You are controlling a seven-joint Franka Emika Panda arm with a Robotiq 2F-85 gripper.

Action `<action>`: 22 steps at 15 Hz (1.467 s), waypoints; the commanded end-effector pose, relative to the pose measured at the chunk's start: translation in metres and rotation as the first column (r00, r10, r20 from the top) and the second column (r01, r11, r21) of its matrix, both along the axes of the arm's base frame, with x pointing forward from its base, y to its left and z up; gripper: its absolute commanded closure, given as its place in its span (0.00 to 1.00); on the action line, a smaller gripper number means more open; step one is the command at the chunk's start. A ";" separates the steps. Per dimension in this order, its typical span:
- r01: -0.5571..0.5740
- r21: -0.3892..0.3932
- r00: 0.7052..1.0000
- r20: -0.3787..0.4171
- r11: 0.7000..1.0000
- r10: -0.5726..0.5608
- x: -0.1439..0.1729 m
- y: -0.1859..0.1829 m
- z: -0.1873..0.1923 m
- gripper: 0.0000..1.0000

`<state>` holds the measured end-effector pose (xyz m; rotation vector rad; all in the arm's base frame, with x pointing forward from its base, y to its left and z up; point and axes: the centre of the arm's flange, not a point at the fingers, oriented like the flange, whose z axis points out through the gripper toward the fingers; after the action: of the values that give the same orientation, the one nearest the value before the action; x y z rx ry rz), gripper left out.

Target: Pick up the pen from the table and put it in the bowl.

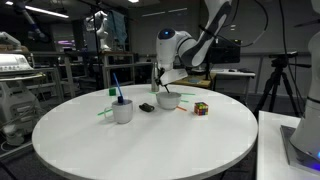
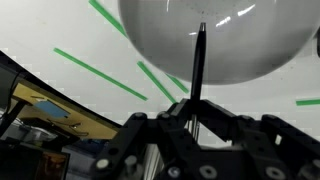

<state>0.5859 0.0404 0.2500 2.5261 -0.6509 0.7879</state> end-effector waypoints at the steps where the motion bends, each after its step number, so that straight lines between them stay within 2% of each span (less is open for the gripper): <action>1: 0.001 0.005 1.000 0.015 1.000 -0.001 -0.004 -0.002 -0.010 0.95; 14: 0.039 0.017 0.999 0.012 0.999 -0.039 -0.013 -0.003 -0.038 0.95; 22: 0.042 0.000 0.999 0.007 0.999 -0.042 -0.018 -0.004 -0.054 0.95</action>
<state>0.5732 0.0389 0.2023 2.4996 -0.6998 0.7602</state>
